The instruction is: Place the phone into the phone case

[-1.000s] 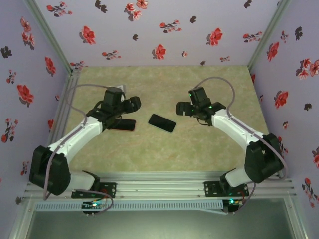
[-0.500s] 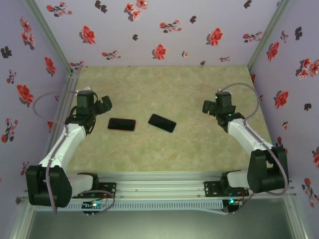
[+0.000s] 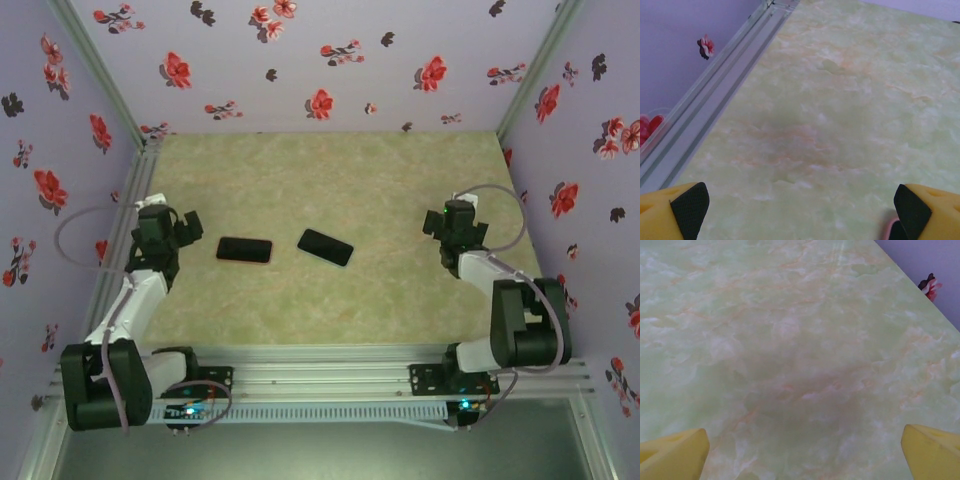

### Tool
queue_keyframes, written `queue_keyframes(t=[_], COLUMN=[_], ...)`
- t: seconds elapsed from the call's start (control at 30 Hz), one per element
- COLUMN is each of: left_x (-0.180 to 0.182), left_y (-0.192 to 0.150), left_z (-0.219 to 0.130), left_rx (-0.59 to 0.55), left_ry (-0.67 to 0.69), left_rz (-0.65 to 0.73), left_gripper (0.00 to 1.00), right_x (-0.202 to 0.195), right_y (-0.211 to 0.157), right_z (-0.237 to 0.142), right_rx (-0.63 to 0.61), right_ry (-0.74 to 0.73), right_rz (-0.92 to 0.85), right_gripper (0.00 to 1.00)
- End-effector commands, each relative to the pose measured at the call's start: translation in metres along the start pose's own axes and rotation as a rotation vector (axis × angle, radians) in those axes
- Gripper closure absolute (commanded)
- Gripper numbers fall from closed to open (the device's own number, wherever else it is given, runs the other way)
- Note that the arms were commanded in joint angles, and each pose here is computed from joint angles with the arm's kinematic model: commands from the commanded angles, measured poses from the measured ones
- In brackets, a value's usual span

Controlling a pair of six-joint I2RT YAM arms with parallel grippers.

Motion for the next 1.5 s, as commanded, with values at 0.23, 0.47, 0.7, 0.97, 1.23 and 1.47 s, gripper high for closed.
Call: queue_keyframes(t=[0.23, 0.47, 0.7, 0.97, 1.23, 1.47], left_x=[-0.006, -0.019, -0.030, -0.036, -0.037, -0.037], left_y=[-0.015, -0.031, -0.041, -0.038, -0.037, -0.037], left_z=[0.026, 0.038, 0.057, 0.064, 0.064, 0.064], left_rx=[-0.224, -0.318, -0.279, -0.222, -0.224, -0.225], left_ry=[-0.035, -0.120, -0.183, -0.213, -0.194, -0.194], left_rz=[0.042, 0.084, 0.123, 0.144, 0.176, 0.176], left_gripper=[0.00, 0.00, 0.00, 0.00, 0.00, 0.00], right_x=[0.001, -0.003, 0.000, 0.000, 0.000, 0.000], right_y=[-0.006, -0.019, -0.020, -0.020, -0.020, -0.020], right_z=[0.012, 0.009, 0.012, 0.012, 0.012, 0.012], right_rx=[-0.168, -0.239, -0.192, -0.194, -0.195, -0.194], right_ry=[0.068, 0.142, 0.168, 0.167, 0.167, 0.167], right_rz=[0.020, 0.040, 0.023, 0.023, 0.023, 0.023], right_gripper=[0.01, 0.01, 0.01, 0.01, 0.01, 0.01])
Point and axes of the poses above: each hand's point on the last joint's axis, 136 mm out from that joint toward the fingers, its own z axis out along the fingers, its own x axis along the line the jaws close on, y = z × x, the point moved 7 cm from there along -z, back along the fingers, and after that the axes turned 9 degrees about z, right-handed, at the moved point
